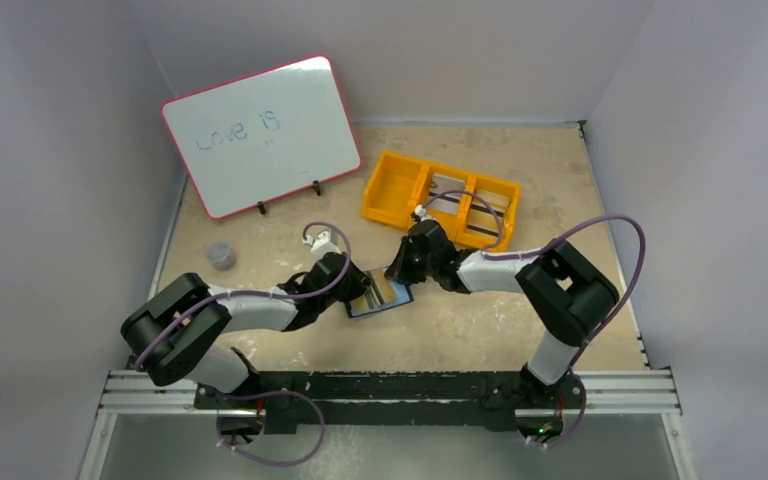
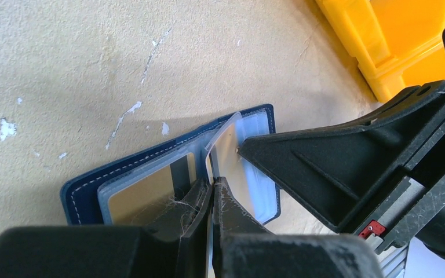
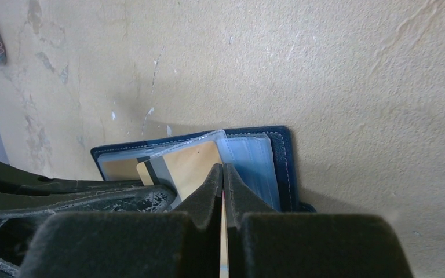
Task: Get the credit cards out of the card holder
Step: Remove the credit card from the card holder.
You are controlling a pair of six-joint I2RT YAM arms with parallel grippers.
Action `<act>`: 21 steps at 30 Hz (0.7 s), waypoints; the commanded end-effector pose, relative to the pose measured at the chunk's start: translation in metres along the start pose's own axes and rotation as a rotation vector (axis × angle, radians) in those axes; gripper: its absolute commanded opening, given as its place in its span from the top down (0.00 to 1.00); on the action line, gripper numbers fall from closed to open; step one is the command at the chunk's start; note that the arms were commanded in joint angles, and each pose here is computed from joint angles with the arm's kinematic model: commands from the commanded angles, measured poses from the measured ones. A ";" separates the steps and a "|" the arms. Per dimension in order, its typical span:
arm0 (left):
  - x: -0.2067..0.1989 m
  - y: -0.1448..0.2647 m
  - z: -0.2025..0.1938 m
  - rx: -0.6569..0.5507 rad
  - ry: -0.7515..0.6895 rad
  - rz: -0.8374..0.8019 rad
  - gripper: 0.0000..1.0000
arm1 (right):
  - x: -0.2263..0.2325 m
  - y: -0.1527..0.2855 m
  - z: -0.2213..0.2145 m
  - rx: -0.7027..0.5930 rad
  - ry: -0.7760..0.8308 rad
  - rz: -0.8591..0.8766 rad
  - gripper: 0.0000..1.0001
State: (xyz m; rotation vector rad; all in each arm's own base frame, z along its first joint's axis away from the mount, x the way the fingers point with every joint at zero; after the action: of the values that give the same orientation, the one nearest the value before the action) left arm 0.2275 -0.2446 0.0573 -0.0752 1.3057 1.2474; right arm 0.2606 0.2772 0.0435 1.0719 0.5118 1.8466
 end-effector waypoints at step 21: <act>0.035 0.017 0.001 0.013 -0.118 0.126 1.00 | -0.091 0.012 -0.060 0.196 0.037 -0.438 1.00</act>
State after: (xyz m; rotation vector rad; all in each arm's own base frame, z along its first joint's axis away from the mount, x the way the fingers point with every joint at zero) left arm 0.2200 -0.2341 0.0597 -0.0447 1.2770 1.2612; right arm 0.2611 0.2762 0.0434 1.0724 0.5086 1.8054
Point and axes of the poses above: each gripper's point midway between its finger pads, its own y axis back along the fingers, its own x axis along the line the jaws close on, z = x × y, the point moved 4 cm from there along y, back along the fingers, and after that the axes turned 11 degrees about y, right-handed, at the moved point
